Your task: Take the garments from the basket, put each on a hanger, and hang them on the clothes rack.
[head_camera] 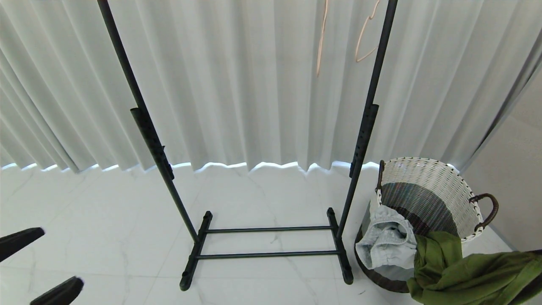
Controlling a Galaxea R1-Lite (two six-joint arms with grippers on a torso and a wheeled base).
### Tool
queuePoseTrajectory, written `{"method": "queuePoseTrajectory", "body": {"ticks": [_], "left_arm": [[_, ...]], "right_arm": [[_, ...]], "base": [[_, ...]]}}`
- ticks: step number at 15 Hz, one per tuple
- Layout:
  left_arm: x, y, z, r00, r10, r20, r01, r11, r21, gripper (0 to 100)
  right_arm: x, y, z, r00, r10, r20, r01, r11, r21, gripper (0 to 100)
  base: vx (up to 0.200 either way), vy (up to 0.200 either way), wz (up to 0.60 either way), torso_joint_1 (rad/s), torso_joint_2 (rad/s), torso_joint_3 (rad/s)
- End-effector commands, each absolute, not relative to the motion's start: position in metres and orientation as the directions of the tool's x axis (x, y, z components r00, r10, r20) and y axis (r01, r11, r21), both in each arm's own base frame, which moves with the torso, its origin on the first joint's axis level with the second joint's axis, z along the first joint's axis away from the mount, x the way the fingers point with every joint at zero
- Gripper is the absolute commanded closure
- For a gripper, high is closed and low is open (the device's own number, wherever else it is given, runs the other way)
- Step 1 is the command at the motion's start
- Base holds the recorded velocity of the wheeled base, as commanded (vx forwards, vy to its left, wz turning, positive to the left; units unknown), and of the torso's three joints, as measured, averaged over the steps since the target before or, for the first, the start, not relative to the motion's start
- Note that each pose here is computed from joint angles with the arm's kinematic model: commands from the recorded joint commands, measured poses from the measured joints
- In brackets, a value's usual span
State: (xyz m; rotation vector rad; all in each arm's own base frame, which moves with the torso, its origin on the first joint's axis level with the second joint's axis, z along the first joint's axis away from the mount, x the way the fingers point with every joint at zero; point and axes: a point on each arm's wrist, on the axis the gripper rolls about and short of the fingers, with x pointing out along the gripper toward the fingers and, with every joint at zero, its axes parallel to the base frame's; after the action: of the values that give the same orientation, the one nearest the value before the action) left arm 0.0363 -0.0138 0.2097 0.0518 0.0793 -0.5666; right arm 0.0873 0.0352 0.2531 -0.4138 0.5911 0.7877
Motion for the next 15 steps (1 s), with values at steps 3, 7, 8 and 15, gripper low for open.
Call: {"method": "queuePoseTrajectory", "body": {"ticks": [3,7,8,15], "left_arm": [[0.153,-0.062,0.219,0.745,-0.53,-0.404,0.563,0.825,-0.045,0],[0.166,-0.146,0.2,0.606,-0.591,-0.532,0.643,0.758,-0.109,0],[0.163,-0.162,0.194,0.587,-0.599,-0.545,0.653,0.748,-0.118,0],[0.142,-0.326,0.15,0.522,-0.646,-0.557,0.642,0.727,-0.242,0]], "right_arm": [[0.111,0.042,0.246,0.593,0.507,-0.626,-0.716,0.688,-0.12,100],[0.13,0.054,0.244,0.597,0.54,-0.594,-0.712,0.698,-0.081,100],[0.132,0.056,0.245,0.597,0.546,-0.588,-0.711,0.699,-0.073,100],[0.125,0.065,0.254,0.606,0.61,-0.51,-0.7,0.714,0.021,100]], "base": [[0.0,0.0,0.0,0.0,0.0,0.0],[0.0,0.0,0.0,0.0,0.0,0.0],[0.0,0.0,0.0,0.0,0.0,0.0],[0.0,0.0,0.0,0.0,0.0,0.0]]}}
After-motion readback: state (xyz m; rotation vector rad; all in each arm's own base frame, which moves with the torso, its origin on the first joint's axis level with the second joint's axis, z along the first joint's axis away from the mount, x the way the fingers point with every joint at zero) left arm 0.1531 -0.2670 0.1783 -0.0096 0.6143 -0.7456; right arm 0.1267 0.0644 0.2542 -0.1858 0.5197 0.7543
